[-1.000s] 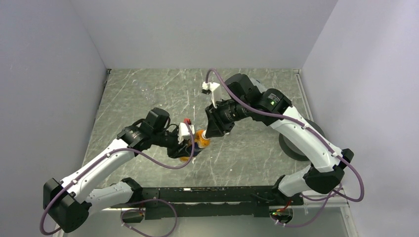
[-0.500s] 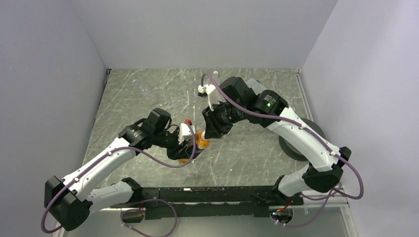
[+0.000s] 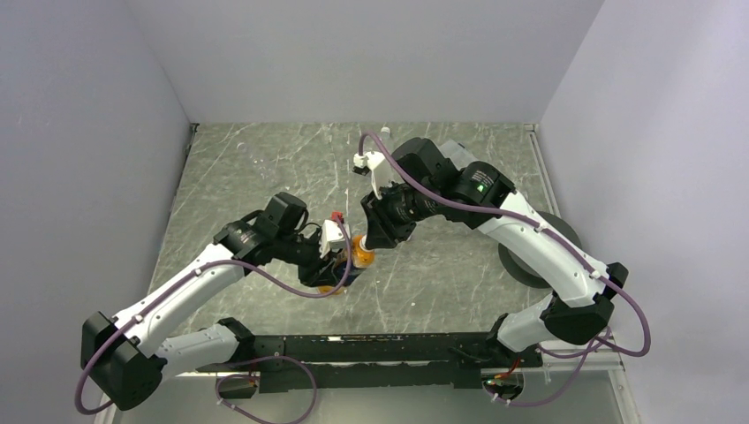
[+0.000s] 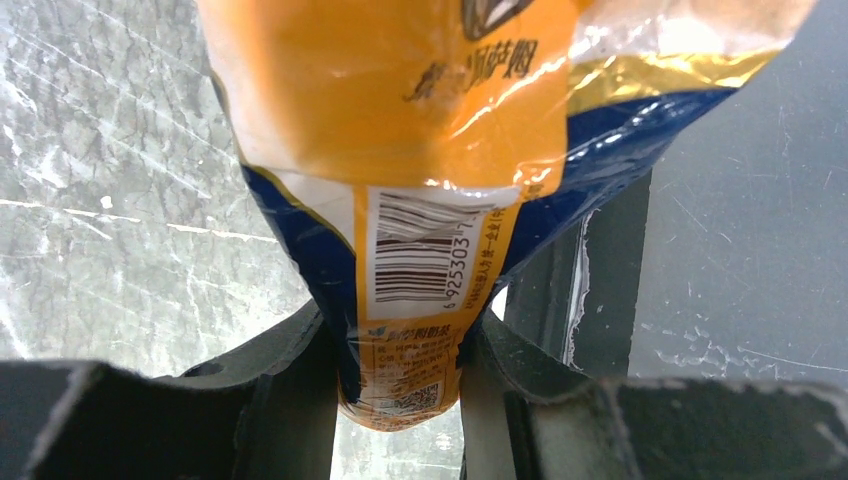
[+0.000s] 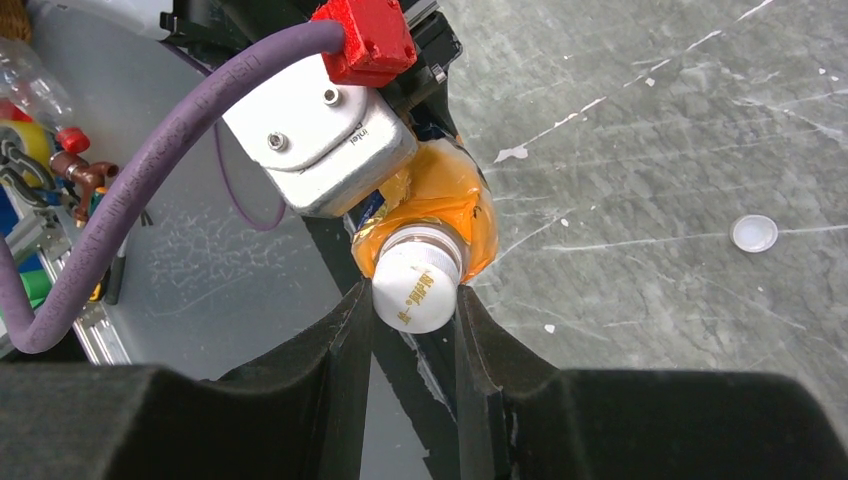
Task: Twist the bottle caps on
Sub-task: Screw the bottle cap onto the plastic bottle.
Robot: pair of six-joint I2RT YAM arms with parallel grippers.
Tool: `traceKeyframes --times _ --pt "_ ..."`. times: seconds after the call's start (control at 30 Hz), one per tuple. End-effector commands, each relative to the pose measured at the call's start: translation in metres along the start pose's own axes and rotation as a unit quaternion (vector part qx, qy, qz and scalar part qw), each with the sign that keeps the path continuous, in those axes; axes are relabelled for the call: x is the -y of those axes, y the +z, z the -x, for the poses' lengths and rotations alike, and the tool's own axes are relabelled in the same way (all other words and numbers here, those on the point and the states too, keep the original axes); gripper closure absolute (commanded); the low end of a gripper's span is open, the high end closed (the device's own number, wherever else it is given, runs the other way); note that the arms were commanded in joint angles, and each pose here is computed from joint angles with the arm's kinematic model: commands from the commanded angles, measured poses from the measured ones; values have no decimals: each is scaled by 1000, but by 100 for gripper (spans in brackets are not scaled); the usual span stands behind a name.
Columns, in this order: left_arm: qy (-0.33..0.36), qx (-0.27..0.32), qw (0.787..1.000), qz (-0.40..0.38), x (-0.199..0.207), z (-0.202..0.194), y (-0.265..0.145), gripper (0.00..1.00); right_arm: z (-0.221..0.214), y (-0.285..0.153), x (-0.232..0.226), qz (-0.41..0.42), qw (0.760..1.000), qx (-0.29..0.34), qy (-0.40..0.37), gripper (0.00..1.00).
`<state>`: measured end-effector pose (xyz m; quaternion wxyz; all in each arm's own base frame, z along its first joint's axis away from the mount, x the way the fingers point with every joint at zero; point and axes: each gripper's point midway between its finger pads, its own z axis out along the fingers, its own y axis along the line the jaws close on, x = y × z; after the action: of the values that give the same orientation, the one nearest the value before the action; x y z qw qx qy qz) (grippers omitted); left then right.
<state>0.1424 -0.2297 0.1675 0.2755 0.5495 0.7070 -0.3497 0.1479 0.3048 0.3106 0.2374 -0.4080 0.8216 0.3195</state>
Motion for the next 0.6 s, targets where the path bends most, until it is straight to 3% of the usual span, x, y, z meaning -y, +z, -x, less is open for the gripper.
traceKeyframes --times 0.0,0.57 --pt "38 48 998 33 -9 34 -11 100 2 -5 -23 53 999 12 -3 90" --pt "63 136 969 196 -60 78 -35 100 3 13 56 -14 982 11 190 90"
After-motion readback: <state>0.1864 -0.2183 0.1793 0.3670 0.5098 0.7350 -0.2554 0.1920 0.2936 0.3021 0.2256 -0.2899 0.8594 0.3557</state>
